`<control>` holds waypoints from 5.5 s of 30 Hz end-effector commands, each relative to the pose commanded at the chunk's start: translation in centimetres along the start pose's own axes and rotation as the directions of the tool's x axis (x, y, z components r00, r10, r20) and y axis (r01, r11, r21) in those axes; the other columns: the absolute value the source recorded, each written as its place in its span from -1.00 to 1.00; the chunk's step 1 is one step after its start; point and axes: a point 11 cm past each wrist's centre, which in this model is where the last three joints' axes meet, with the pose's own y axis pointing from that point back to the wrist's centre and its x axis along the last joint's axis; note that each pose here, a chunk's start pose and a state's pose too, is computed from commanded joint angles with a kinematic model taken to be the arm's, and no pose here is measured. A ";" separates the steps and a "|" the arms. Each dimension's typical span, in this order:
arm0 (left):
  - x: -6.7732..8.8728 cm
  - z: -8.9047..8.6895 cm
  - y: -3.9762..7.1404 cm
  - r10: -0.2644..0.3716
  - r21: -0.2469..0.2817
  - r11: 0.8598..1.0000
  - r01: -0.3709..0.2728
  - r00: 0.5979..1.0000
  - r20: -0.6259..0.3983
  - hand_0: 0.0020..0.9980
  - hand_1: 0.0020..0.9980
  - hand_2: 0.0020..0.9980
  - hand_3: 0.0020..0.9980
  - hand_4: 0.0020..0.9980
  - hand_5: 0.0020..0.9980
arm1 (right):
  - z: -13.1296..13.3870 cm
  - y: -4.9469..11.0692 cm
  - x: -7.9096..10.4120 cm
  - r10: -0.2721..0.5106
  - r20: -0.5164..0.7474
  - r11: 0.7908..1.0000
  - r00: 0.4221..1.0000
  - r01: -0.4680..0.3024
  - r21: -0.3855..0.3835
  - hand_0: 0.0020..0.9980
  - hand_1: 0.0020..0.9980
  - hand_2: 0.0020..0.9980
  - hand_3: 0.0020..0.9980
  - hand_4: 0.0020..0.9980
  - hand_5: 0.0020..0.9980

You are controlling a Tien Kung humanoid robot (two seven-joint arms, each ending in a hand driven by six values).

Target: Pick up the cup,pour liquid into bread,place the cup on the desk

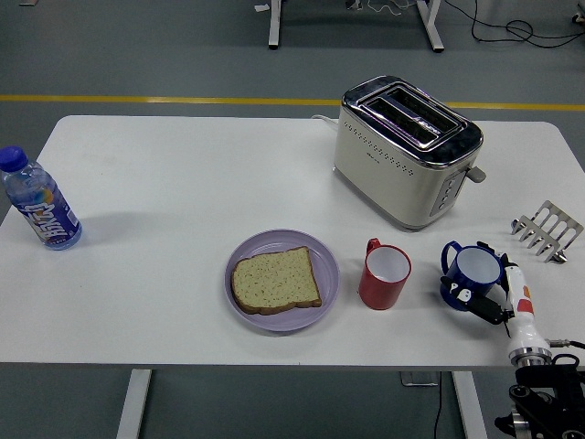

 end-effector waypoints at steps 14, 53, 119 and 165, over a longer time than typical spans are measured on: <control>0.0 0.0 0.0 -0.001 -0.002 1.000 0.001 1.000 -0.004 0.36 0.37 0.39 0.09 -0.50 1.00 | -0.2 -0.1 0.2 0.021 0.005 1.000 1.000 -0.021 0.012 0.69 0.51 0.80 0.99 0.80 -1.00; 0.0 0.3 0.0 -0.002 -0.010 1.000 0.002 1.000 -0.010 0.36 0.37 0.39 0.08 -0.50 1.00 | -0.7 -0.2 0.7 0.025 0.022 0.999 0.999 -0.025 0.027 0.88 0.68 0.94 1.00 0.88 -1.00; 0.1 0.4 0.0 0.000 -0.010 1.000 0.000 1.000 -0.009 0.36 0.37 0.39 0.08 -0.50 1.00 | -8.5 0.2 5.3 0.129 0.075 0.963 0.989 -0.143 0.227 1.00 0.80 1.00 1.00 1.00 -1.00; 0.5 -0.9 -0.1 0.010 0.014 1.000 -0.010 1.000 0.009 0.36 0.37 0.39 0.09 -0.50 1.00 | -20.3 0.9 10.9 -0.245 0.822 0.915 0.515 -0.159 0.372 1.00 0.79 0.94 1.00 1.00 -0.94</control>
